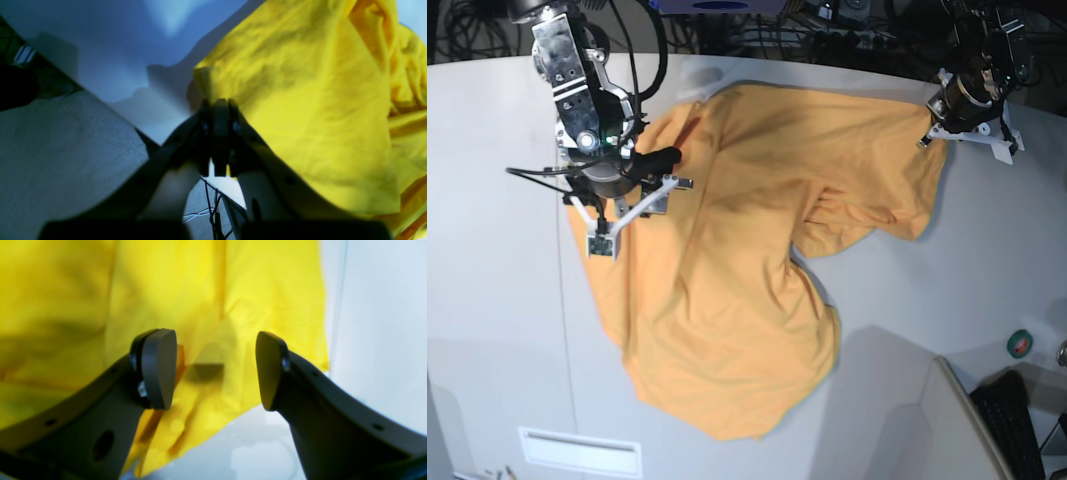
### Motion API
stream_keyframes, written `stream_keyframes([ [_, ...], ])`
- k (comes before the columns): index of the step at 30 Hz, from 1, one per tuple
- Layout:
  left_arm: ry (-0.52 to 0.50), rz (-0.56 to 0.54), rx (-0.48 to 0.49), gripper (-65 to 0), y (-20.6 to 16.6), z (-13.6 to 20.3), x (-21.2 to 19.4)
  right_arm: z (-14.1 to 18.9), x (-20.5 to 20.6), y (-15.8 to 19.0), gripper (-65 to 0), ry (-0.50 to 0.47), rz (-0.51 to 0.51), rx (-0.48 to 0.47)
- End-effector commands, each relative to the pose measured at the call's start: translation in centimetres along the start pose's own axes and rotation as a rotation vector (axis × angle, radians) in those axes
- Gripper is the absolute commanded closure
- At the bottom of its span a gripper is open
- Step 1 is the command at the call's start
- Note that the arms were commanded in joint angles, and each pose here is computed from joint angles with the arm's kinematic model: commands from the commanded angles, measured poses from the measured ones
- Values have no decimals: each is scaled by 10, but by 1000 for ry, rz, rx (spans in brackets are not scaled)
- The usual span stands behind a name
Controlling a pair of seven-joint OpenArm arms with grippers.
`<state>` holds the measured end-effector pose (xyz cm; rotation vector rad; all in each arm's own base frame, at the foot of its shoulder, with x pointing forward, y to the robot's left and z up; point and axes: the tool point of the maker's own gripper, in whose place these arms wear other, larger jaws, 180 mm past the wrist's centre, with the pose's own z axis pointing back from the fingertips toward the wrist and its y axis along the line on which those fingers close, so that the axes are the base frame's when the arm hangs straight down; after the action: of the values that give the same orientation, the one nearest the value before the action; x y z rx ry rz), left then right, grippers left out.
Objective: Layout the t-shirt on the table in an organized manner, then fold the t-shirt properly
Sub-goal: 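Pull the shirt corners apart with both grippers to spread it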
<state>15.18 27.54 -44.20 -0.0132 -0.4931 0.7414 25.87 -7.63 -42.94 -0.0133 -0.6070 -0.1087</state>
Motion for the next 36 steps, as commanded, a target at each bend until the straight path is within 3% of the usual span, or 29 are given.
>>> stream_keyframes([
  [1,-29,-13,0,0,1,4,7,1,12,3,-359,-31,-13,-5],
  [8,-24,-14,6,0,4,4,5,-30,-14,-7,-360,105,-61,-157],
  [14,-24,-15,5,0,4,4,5,-33,-22,-15,-336,107,-77,-199],
  [17,-24,-15,5,0,4,4,5,-28,-29,-16,-179,110,-81,-195],
  [19,-25,-14,4,0,4,4,6,-21,-34,-15,-26,108,-89,-183],
  [20,-25,-14,4,0,4,4,6,-19,-35,-16,0,105,-94,-182],
  [26,-28,-15,3,0,3,4,7,-11,-40,-46,0,109,-159,-203],
  [32,-32,-14,0,0,1,4,9,-10,-31,-47,-5,100,-61,-87],
  [36,-35,-15,-3,0,0,4,10,-12,-20,-54,-177,81,-62,-87],
])
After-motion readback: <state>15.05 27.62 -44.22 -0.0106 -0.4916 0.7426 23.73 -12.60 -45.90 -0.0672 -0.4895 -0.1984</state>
